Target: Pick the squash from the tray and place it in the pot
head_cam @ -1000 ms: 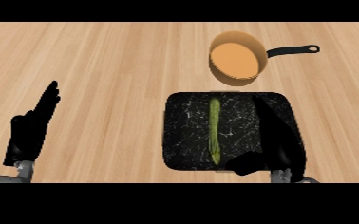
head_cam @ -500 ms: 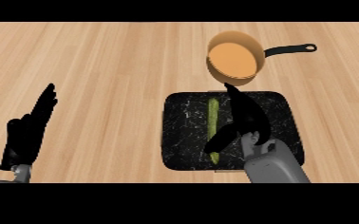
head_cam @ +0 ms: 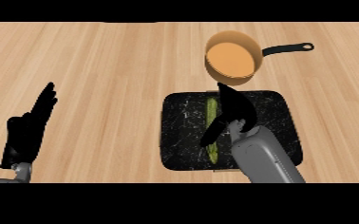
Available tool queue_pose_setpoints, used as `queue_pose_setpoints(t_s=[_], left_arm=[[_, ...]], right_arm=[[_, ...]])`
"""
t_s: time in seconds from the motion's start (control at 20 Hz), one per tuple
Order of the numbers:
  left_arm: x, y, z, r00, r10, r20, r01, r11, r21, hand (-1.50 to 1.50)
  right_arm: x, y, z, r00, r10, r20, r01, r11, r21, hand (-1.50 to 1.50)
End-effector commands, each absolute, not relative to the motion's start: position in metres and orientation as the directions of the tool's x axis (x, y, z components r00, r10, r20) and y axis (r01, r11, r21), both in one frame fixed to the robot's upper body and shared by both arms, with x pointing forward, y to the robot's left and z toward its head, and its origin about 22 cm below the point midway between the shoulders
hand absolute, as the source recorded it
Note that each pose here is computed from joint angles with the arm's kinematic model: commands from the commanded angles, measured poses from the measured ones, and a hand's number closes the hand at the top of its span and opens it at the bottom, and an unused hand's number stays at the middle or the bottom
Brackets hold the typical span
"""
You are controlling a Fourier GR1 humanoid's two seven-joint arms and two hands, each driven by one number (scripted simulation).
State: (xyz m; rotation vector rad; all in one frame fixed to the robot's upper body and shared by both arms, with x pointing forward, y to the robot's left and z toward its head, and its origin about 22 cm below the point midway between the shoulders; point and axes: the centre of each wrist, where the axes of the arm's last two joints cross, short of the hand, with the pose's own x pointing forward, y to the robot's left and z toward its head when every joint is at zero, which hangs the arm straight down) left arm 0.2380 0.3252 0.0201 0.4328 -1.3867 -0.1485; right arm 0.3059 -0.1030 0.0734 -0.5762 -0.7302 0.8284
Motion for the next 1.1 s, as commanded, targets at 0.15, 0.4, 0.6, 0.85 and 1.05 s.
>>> queue_pose_setpoints(t_s=[0.15,0.4,0.6,0.85,1.05], left_arm=[[0.24,0.323,0.021,0.196,-0.329,0.924,-0.137,0.923,0.358,0.0],[0.228,0.332,0.011,0.19,-0.357,0.915,-0.144,0.911,0.385,0.0],[0.236,0.32,0.021,0.183,-0.366,0.912,-0.134,0.91,0.392,0.0],[0.237,0.323,0.001,0.191,-0.362,0.913,-0.154,0.907,0.392,0.0],[0.229,0.336,0.005,0.2,-0.349,0.916,-0.151,0.912,0.381,0.0]], right_arm=[[0.306,-0.081,0.056,0.548,0.819,0.167,-0.532,0.496,-0.686,-1.5],[0.319,-0.077,0.05,0.557,0.818,0.142,-0.542,0.488,-0.685,-1.5],[0.32,-0.08,0.035,0.578,0.805,0.133,-0.538,0.498,-0.68,-1.5],[0.321,-0.091,0.029,0.561,0.819,0.124,-0.553,0.482,-0.679,-1.5],[0.331,-0.085,0.019,0.575,0.807,0.139,-0.554,0.508,-0.659,-1.5]])
